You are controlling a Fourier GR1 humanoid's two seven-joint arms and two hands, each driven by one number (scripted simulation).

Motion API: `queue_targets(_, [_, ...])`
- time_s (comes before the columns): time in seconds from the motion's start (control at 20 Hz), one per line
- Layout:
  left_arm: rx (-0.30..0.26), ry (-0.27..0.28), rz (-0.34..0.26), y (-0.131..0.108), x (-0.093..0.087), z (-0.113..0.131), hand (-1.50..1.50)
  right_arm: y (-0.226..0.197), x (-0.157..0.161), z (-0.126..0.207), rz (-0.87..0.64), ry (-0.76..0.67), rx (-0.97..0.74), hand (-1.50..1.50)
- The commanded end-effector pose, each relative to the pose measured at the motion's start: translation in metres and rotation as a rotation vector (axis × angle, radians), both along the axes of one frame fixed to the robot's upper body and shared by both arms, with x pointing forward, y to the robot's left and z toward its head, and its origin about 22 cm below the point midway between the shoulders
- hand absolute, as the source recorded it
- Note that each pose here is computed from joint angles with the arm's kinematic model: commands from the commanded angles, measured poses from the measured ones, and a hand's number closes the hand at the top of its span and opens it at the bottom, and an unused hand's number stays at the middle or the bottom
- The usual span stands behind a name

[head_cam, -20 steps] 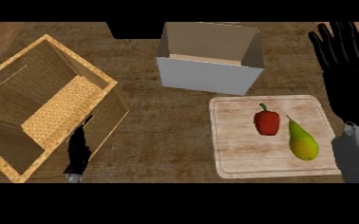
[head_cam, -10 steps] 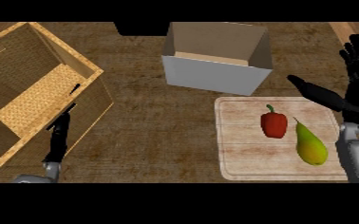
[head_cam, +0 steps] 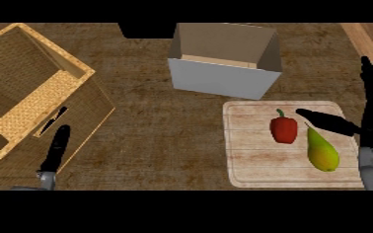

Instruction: Pick the bell pepper from the cutting board and place it in the cardboard box

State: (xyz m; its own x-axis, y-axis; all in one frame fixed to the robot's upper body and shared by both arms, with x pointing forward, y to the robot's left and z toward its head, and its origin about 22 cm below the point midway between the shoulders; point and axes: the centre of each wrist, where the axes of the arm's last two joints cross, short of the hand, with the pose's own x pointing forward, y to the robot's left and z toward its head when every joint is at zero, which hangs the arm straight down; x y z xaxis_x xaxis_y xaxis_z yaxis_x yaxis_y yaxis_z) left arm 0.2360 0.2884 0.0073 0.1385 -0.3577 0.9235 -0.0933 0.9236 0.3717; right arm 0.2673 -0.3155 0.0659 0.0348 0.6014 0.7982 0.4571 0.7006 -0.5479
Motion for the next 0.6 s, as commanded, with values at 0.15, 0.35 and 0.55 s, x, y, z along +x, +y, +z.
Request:
queue_targets(0.15, [0.020, -0.019, -0.008, 0.001, -0.004, 0.007, 0.00, -0.011, -0.014, 0.032, 0.092, 0.449, -0.288, -1.50])
queue_targets(0.35, [0.017, -0.014, -0.006, 0.005, 0.003, 0.005, 0.00, 0.008, -0.007, 0.044, 0.143, 0.693, -0.337, -1.50])
queue_targets(0.55, [0.002, 0.000, -0.013, -0.001, -0.008, -0.012, 0.00, 0.039, -0.005, 0.076, 0.203, 0.823, -0.349, -1.50])
